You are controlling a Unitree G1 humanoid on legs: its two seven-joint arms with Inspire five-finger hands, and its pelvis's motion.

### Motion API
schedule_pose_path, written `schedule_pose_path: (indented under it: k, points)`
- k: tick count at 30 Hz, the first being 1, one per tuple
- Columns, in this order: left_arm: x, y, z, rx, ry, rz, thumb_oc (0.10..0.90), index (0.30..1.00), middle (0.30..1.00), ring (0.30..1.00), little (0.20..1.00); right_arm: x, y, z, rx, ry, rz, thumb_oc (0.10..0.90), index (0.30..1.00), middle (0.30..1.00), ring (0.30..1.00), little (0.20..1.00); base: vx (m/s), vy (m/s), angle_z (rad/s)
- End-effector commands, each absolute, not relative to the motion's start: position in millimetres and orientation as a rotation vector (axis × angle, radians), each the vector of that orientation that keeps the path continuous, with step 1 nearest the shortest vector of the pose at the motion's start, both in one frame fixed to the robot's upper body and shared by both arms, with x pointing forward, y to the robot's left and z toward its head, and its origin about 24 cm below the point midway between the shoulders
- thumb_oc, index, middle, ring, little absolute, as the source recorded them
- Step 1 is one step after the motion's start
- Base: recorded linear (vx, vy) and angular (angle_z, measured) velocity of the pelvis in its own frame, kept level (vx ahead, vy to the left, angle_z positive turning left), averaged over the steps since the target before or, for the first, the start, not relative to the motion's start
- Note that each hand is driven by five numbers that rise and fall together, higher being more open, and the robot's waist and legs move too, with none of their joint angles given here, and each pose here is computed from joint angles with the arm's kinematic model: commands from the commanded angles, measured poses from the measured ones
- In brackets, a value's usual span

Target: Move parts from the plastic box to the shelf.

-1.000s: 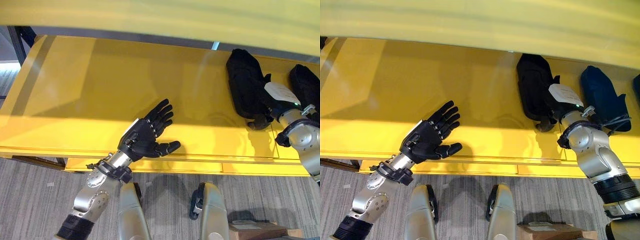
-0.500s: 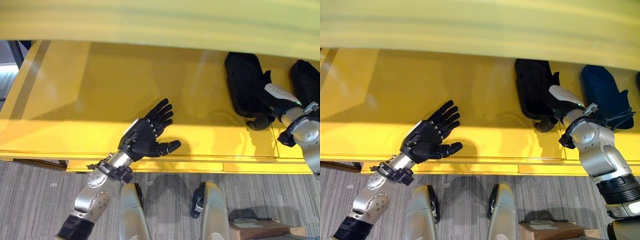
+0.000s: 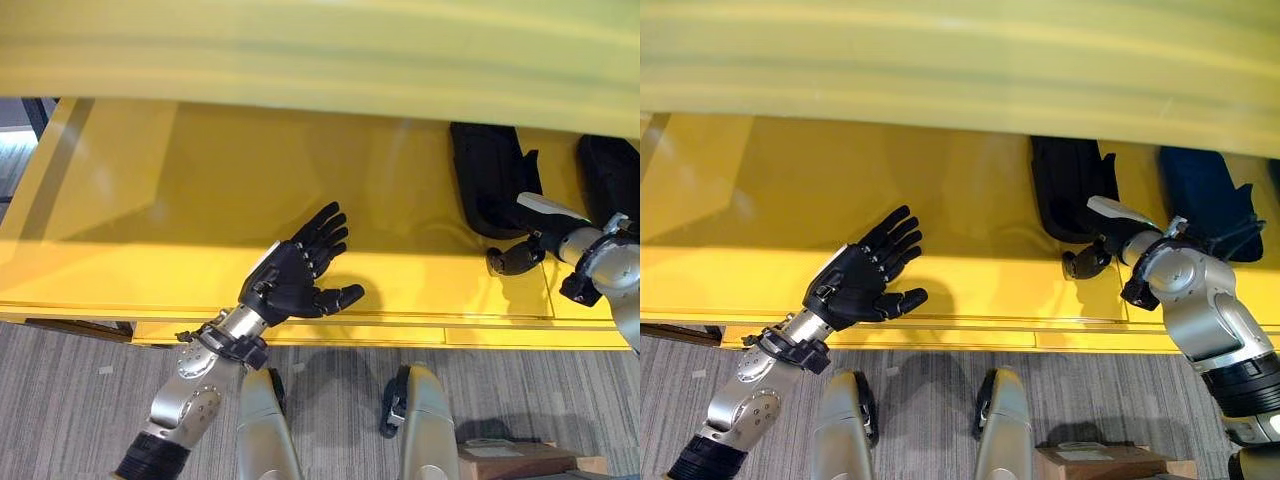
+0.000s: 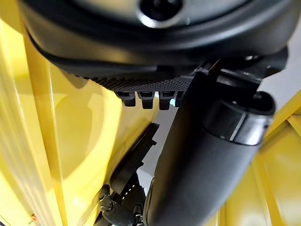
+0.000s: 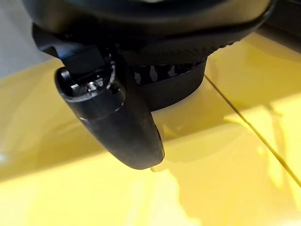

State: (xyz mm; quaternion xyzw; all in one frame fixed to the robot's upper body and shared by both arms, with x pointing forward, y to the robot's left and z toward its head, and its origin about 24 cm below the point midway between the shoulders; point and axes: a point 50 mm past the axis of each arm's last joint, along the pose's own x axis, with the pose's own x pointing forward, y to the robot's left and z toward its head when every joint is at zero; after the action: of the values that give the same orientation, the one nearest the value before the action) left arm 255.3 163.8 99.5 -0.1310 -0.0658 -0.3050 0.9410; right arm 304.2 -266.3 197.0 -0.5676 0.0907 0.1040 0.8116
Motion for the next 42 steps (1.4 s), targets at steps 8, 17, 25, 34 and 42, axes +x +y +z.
schedule_pose_path:
  k: [8,17,25,34,42]
  points:
    - [238.9,166.3,65.8,-0.233,0.030,-0.606,0.900,1.000,1.000,1.000,1.000,300.6,-229.1,182.6,-1.207,0.199,0.544,0.900,1.000,1.000,1.000,1.000,0.00,0.000,0.00]
    - [235.7,163.5,60.4,-0.237,0.039,-0.627,0.900,1.000,1.000,1.000,1.000,292.4,-217.7,176.9,-1.253,0.242,0.658,0.900,1.000,1.000,1.000,1.000,0.01,0.000,0.00]
    - [232.1,165.8,57.0,-0.243,0.040,-0.607,0.900,1.000,1.000,1.000,1.000,290.3,-222.0,179.6,-1.316,0.297,0.647,0.900,1.000,1.000,1.000,1.000,0.02,0.004,0.00]
    - [229.9,165.9,55.0,-0.246,0.035,-0.599,0.900,1.000,1.000,1.000,1.000,285.8,-231.4,175.0,-1.335,0.346,0.598,0.900,1.000,1.000,1.000,1.000,0.00,0.000,0.00]
    - [228.9,166.9,56.5,-0.256,0.028,-0.590,0.900,1.000,1.000,1.000,1.000,283.7,-244.9,171.0,-1.346,0.404,0.549,0.900,1.000,1.000,1.000,1.000,0.00,0.000,0.00]
